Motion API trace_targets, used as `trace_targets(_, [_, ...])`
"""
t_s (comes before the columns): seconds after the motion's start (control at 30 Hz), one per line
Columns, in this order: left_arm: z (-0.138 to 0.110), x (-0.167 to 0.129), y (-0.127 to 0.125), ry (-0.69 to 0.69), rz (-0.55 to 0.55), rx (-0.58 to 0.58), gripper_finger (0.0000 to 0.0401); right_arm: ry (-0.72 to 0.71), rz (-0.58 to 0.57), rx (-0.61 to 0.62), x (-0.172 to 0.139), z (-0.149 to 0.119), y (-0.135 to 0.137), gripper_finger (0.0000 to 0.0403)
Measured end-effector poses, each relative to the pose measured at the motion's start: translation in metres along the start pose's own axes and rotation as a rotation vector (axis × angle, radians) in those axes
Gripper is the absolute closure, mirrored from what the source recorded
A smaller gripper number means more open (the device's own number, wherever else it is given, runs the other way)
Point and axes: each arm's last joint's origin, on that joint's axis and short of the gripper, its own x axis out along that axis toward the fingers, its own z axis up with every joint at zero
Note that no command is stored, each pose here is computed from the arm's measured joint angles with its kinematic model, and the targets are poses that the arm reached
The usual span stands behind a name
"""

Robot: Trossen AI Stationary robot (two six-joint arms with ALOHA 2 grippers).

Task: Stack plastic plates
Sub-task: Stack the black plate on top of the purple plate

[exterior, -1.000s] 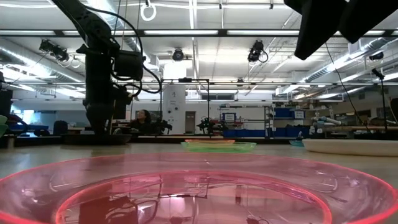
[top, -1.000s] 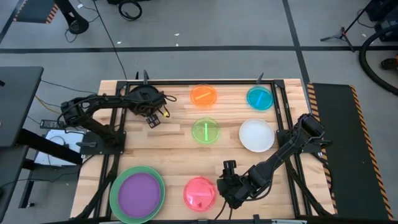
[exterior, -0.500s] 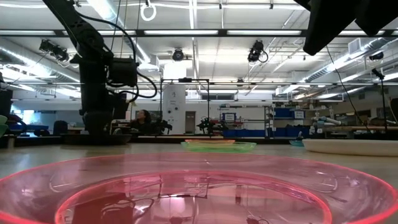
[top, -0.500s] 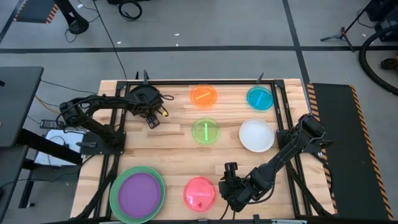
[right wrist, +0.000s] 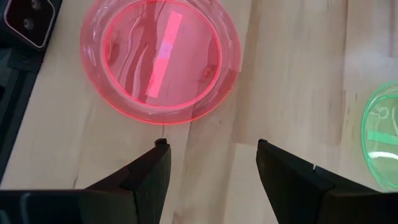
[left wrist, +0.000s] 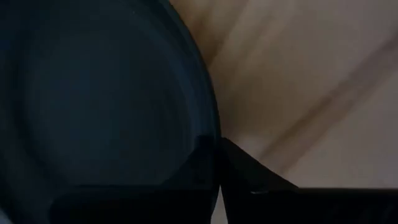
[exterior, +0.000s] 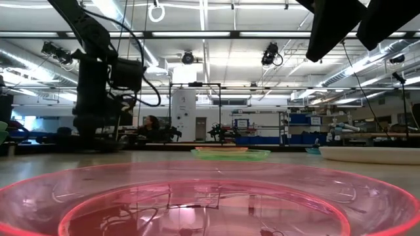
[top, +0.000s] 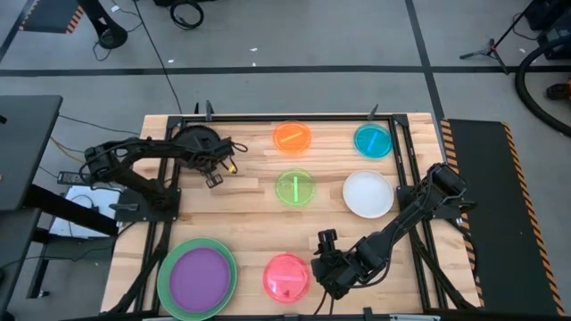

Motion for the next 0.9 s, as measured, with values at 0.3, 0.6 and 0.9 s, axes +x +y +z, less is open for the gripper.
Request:
trace_targets(0.3, [-0.005, -0.082, -0.033, -0.138, -0.045, 0.074, 0.0386, 0.002, 0.001, -0.002, 0.001, 0.001, -0.001, 0.0160])
trace_targets(0.6, [-0.049, -0.182, -0.102, -0.268, -0.317, 0.047, 0.0387, 0.002, 0.001, -0.002, 0.001, 0.001, -0.001, 0.0160])
trace_targets(0.9, [-0.121, -0.235, -0.155, -0.226, -0.586, 0.064, 0.0385, 0.002, -0.002, -0.016, 0.002, 0.002, -0.004, 0.0160])
